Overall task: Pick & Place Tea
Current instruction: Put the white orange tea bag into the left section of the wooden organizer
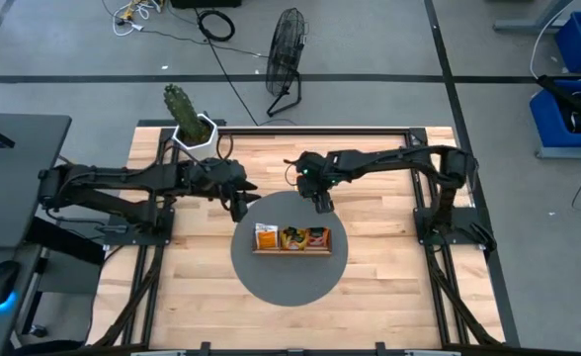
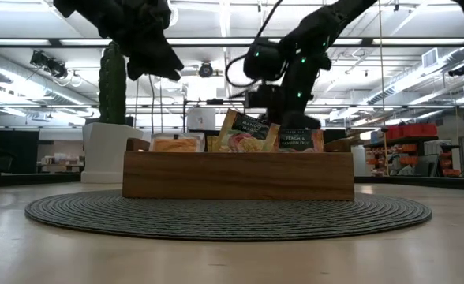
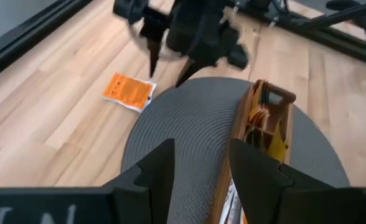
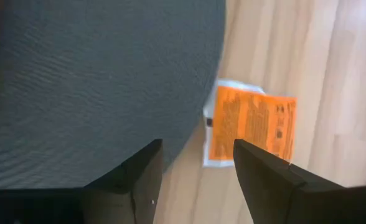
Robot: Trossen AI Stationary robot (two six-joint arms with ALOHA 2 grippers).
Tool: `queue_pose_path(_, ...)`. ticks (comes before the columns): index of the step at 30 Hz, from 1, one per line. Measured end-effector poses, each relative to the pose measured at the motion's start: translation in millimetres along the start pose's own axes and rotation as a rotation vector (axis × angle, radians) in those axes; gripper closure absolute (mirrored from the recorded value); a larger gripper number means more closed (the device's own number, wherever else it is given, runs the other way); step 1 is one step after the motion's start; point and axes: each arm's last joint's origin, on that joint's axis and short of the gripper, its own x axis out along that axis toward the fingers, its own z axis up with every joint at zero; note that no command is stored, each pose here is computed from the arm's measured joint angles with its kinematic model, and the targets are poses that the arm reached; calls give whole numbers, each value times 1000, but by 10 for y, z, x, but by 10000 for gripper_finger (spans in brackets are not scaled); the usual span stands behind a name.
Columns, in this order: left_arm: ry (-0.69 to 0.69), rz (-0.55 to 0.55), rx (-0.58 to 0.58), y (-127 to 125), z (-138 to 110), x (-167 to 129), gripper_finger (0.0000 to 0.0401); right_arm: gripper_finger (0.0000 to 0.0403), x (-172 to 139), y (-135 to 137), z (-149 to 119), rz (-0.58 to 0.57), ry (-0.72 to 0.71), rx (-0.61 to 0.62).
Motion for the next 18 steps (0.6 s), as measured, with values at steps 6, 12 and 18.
queue_pose_path(6,5,1,-3,0,-5,-1,245,201,183,-66,-48,-52,54,8)
queue_pose_path(12,11,2,-6,1,-10,-1,245,227,239,-56,-108,-7,67,-19)
queue_pose_path(18,6,9,-10,14,-3,0,245,243,315,-26,-169,-28,56,-36)
